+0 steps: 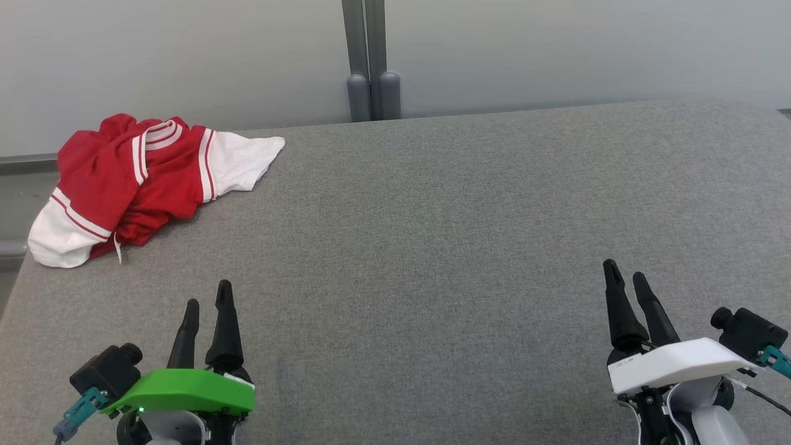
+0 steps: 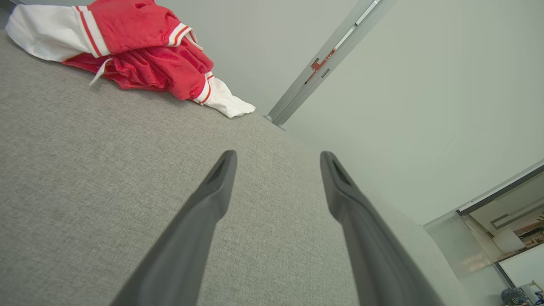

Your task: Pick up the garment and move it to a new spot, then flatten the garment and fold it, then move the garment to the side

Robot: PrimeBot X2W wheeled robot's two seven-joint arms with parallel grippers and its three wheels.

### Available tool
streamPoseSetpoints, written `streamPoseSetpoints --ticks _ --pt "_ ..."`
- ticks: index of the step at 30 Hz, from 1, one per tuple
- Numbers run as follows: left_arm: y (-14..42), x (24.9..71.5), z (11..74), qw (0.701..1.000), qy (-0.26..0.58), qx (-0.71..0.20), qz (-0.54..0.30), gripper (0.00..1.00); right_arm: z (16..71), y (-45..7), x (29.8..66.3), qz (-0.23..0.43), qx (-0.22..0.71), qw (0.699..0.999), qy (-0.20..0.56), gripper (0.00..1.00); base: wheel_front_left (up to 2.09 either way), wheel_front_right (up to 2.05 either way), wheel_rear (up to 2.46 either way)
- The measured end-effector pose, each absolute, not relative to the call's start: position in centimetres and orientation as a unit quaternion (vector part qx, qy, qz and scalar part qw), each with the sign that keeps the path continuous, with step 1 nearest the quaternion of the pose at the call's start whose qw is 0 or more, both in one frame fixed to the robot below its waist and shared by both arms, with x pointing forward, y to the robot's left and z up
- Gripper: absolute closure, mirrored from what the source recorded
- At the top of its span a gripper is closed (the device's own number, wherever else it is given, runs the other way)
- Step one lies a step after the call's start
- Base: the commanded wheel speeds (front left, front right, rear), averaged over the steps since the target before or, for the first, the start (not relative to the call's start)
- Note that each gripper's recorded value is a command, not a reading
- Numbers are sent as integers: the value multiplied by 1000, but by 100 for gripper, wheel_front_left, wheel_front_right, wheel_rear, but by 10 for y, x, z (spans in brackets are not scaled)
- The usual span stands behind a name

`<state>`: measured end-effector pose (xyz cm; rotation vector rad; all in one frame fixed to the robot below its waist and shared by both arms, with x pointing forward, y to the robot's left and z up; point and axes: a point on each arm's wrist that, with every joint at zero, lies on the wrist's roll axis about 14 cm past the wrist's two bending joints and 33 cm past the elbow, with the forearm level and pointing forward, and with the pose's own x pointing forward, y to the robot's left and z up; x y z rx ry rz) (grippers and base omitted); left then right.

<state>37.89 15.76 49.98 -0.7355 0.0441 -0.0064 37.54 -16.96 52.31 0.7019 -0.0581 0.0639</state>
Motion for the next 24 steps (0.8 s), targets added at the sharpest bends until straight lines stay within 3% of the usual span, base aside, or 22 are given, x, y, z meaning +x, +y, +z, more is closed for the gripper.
streamPoseSetpoints --ticks 24 --pt "153 372 497 976 8 -217 -11 0 521 -157 370 52 202 977 -36 0 0 0 0"
